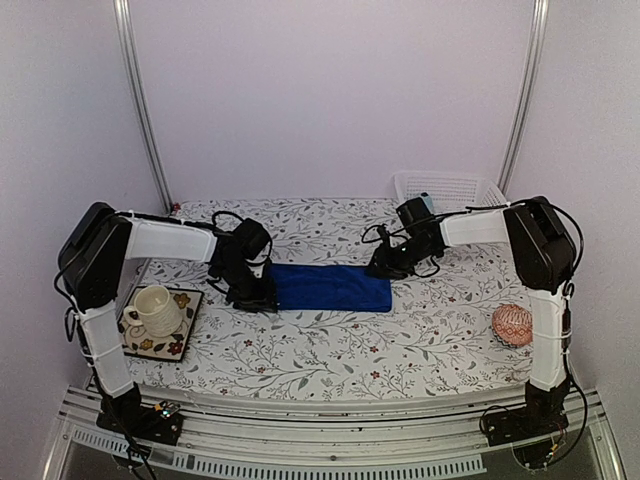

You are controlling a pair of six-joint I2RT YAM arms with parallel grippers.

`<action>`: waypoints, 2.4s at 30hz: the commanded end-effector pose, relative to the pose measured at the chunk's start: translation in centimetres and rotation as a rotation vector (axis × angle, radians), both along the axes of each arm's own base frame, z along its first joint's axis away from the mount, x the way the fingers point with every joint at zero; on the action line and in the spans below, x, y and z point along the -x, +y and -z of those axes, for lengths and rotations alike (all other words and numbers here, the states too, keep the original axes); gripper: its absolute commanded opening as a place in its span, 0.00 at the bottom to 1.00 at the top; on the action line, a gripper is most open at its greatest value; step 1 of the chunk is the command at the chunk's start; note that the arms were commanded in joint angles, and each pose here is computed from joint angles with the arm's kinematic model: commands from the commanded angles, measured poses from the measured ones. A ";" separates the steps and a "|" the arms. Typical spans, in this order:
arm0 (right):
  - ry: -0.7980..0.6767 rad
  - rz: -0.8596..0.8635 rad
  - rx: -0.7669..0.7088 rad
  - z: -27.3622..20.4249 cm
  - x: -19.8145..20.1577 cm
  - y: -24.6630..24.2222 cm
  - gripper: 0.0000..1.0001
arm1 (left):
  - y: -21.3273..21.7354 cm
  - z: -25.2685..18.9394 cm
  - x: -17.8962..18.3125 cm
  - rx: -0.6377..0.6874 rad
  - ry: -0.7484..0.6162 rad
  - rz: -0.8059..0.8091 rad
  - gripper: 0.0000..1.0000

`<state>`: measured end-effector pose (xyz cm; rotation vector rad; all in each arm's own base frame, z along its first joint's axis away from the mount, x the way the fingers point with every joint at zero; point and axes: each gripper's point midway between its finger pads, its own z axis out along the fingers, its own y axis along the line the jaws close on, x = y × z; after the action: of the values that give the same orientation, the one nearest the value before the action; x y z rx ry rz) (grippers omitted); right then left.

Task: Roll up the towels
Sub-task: Smooth out the towel at the center of the board.

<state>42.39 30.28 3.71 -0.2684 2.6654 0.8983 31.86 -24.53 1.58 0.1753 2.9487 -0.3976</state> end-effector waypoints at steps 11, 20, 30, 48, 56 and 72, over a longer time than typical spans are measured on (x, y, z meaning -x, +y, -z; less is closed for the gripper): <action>0.017 -0.006 -0.019 -1.3 0.3 -0.2 0.42 | -0.5 -9.2 -2.8 0.133 -0.192 0.004 0.52; -0.014 -0.027 -0.027 -2.6 -0.2 0.0 0.44 | -1.8 -10.0 -8.4 0.186 -0.253 -0.011 0.59; 0.011 -0.014 0.008 -0.5 -0.5 -0.7 0.44 | 0.5 -3.3 -13.0 0.084 -0.217 0.005 0.55; 0.035 -0.018 0.018 0.6 -0.1 -1.0 0.44 | 1.3 -1.5 -13.9 0.085 -0.209 -0.025 0.40; 0.042 -0.017 0.025 1.0 0.1 -1.2 0.44 | 2.4 -0.6 -14.5 0.047 -0.210 -0.047 0.24; 0.063 -0.016 0.063 2.5 0.5 -1.8 0.44 | 2.3 -2.7 -15.8 0.068 -0.272 -0.054 0.00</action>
<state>42.08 29.30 2.92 -0.2885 2.7138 0.8877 46.17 -22.36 1.77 0.1329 2.7430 -0.4126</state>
